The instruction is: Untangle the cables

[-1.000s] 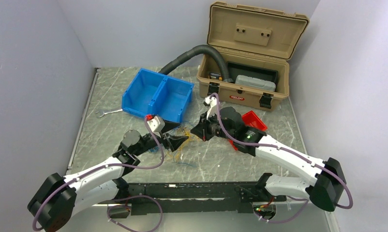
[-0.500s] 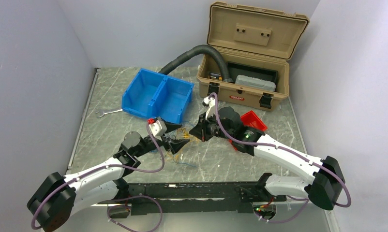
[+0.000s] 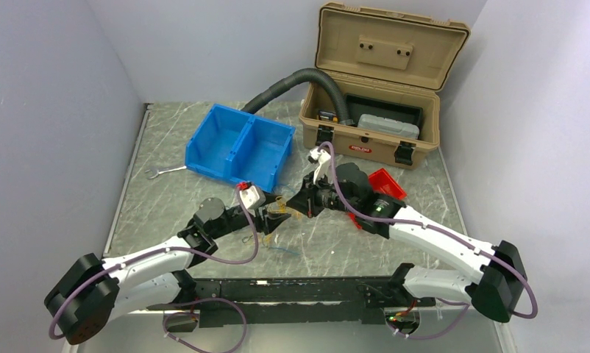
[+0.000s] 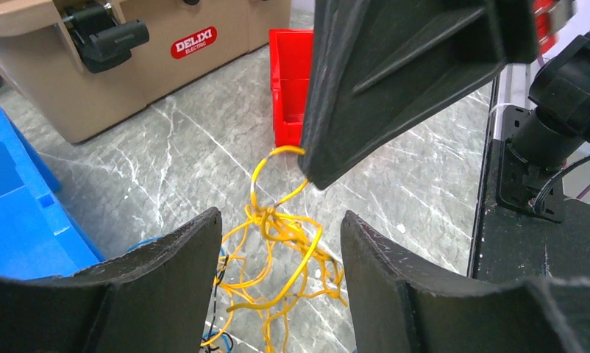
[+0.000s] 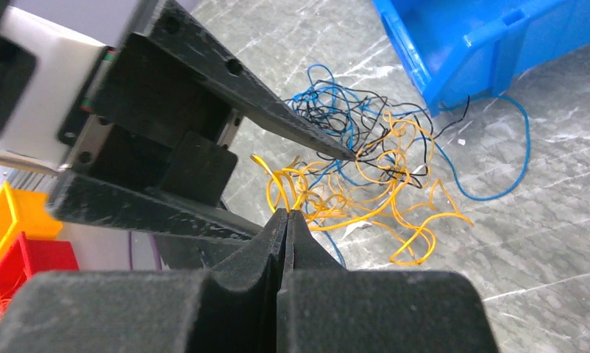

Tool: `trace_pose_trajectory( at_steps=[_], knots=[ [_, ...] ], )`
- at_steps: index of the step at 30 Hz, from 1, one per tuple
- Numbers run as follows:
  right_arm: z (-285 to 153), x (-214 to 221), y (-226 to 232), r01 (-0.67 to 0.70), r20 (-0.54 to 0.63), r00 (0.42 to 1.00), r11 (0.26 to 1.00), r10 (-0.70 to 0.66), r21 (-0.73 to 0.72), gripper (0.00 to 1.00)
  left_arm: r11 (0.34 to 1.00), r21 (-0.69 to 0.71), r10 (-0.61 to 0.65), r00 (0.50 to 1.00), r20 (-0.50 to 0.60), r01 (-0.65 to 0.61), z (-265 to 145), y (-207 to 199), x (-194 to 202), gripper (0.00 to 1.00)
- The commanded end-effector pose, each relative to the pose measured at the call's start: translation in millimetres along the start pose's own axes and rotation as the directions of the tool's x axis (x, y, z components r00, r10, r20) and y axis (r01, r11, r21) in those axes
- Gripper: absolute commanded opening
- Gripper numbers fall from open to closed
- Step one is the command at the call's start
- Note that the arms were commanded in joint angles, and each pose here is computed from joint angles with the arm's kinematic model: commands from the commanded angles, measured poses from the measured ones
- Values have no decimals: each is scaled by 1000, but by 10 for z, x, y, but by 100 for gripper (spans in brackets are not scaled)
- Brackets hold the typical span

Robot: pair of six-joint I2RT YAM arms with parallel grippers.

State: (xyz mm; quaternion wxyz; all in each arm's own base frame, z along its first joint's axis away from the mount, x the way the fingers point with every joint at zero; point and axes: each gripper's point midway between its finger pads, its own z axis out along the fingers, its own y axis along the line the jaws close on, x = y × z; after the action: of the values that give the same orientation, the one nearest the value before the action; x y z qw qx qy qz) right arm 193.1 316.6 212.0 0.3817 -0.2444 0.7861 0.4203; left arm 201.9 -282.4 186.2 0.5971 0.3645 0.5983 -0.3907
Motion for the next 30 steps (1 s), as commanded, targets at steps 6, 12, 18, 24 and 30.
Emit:
trace_pose_trajectory(
  at_steps=[6,12,18,24,30],
  knots=[
    [-284,-486,254,54,207,977,997,-42,-52,0,999,-39,-24,1000,-15,23,82,77,49,55],
    [-536,-871,194,80,330,939,995,-97,65,0,991,-114,-82,994,-75,74,14,175,404,35],
    [-941,-1394,144,93,457,869,970,-189,224,0,983,-146,-122,988,-97,107,-46,192,509,28],
    [-1353,-1670,-56,5,547,803,922,-235,388,0,976,-168,-157,983,-97,139,-118,186,572,28],
    [-1924,-1551,-801,-357,647,728,680,-227,640,0,963,-223,-180,978,-108,152,-245,228,675,27]
  ],
)
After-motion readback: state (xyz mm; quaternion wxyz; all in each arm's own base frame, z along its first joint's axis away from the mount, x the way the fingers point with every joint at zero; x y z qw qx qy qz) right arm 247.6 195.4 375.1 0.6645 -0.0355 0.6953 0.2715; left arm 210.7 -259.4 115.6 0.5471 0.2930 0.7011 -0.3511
